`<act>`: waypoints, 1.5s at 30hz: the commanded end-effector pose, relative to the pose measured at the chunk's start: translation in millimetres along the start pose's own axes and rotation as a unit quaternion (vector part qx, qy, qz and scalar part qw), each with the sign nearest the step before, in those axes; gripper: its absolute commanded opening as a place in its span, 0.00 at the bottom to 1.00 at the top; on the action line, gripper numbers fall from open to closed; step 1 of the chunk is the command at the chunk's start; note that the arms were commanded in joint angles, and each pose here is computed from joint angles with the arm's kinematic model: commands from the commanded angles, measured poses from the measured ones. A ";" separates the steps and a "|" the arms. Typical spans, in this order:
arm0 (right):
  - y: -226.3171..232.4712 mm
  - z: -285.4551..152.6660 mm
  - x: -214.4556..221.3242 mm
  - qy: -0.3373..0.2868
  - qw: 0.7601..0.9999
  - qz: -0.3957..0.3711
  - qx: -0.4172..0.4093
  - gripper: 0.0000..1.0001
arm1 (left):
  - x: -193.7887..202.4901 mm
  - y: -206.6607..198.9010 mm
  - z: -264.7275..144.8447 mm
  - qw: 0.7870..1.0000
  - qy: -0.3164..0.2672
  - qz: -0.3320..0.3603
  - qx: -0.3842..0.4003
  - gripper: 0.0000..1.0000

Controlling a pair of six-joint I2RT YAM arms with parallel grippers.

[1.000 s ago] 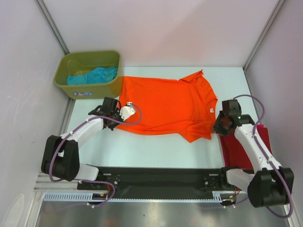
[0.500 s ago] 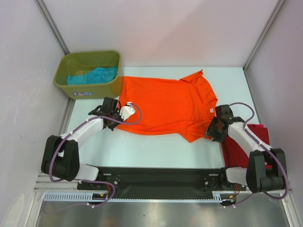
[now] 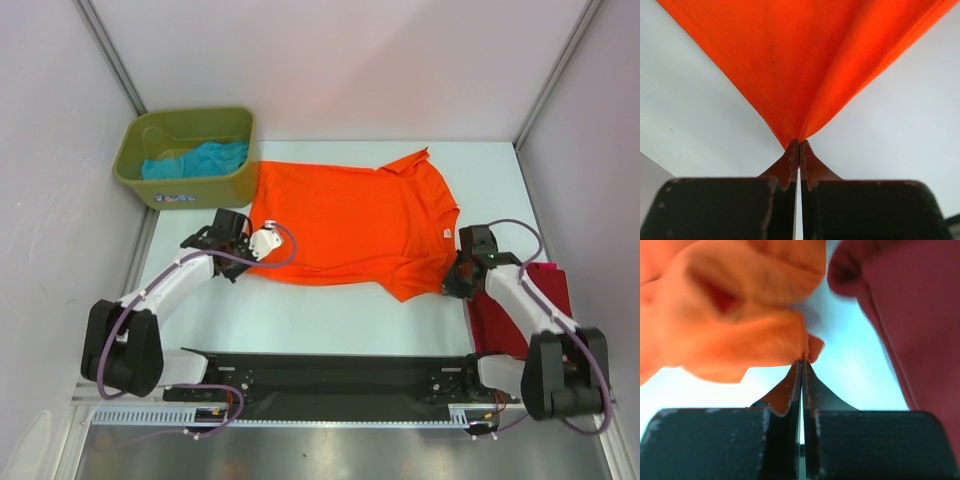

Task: Fold and stack the t-shirts
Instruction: Flatten the tshirt out, then fold the tshirt

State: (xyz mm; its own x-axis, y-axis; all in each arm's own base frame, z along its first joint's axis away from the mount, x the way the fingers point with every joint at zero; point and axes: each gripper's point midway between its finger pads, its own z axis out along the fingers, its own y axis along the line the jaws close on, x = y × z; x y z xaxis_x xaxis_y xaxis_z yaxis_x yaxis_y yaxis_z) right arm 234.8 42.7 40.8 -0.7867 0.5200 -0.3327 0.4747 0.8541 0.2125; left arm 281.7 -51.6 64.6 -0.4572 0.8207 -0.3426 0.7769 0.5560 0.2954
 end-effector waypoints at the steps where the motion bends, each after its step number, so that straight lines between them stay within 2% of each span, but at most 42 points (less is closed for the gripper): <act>1: 2.0 -38.5 6.5 -0.004 0.999 0.033 -0.017 0.00 | 11.0 -17.3 -18.5 1.000 0.002 -0.008 0.022 0.00; 5: 21.4 -90.3 8.1 -0.010 0.994 0.087 -0.072 0.00 | 23.8 -32.9 -40.1 0.999 0.013 -0.009 0.042 0.00; 11: 17.2 -157.7 14.0 -0.025 0.988 0.122 -0.089 0.00 | 37.6 -54.8 -71.5 0.997 0.026 -0.003 0.078 0.00; 14: 3.4 -150.1 24.5 -0.013 0.992 0.109 -0.058 0.00 | 43.7 -58.3 -71.9 0.997 0.019 0.005 0.068 0.00; 17: 4.5 -117.1 22.0 -0.004 0.995 0.095 -0.042 0.33 | 42.0 -58.3 -60.0 0.998 0.017 -0.002 0.065 0.00; 19: -2.8 -93.2 18.1 -0.010 0.996 0.093 -0.012 0.44 | 39.7 -55.8 -59.2 0.998 0.020 -0.008 0.064 0.00; 24: -12.7 -56.7 1.9 -0.040 0.994 0.100 0.032 0.49 | 31.9 -46.4 -64.0 0.999 0.005 -0.003 0.045 0.00; 25: -16.6 -48.1 7.3 -0.031 0.994 0.095 0.042 0.50 | 30.0 -45.1 -65.9 0.999 0.001 -0.002 0.043 0.00; 29: -17.2 -21.1 24.1 0.013 0.995 0.084 0.048 0.51 | 30.4 -43.3 -66.9 0.999 0.001 -0.004 0.037 0.00; 38: -9.3 7.5 24.1 0.023 0.997 0.073 0.032 0.50 | 31.1 -43.2 -64.7 0.999 0.002 -0.006 0.037 0.00; 40: -7.9 11.1 26.2 0.027 0.997 0.069 0.028 0.44 | 30.0 -42.2 -65.3 0.999 0.001 -0.006 0.036 0.00; 41: -9.9 13.8 32.7 0.037 0.996 0.070 0.027 0.39 | 30.4 -41.1 -65.3 0.999 0.002 -0.006 0.033 0.00; 42: -10.7 15.0 35.7 0.041 0.996 0.071 0.026 0.29 | 30.1 -40.8 -65.4 0.999 0.003 -0.005 0.033 0.00; 45: -14.6 14.9 40.1 0.044 0.995 0.084 0.025 0.18 | 29.9 -40.1 -65.4 0.999 0.003 -0.008 0.032 0.00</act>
State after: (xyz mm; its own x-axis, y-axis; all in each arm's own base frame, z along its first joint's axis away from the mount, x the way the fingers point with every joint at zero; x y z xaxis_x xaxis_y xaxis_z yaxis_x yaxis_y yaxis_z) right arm 203.5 49.6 14.1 -0.7337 0.6426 -0.2207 0.6142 0.7662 0.1889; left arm 203.2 -39.6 91.5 -0.4660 0.8261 -0.3170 0.8133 0.5409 0.2143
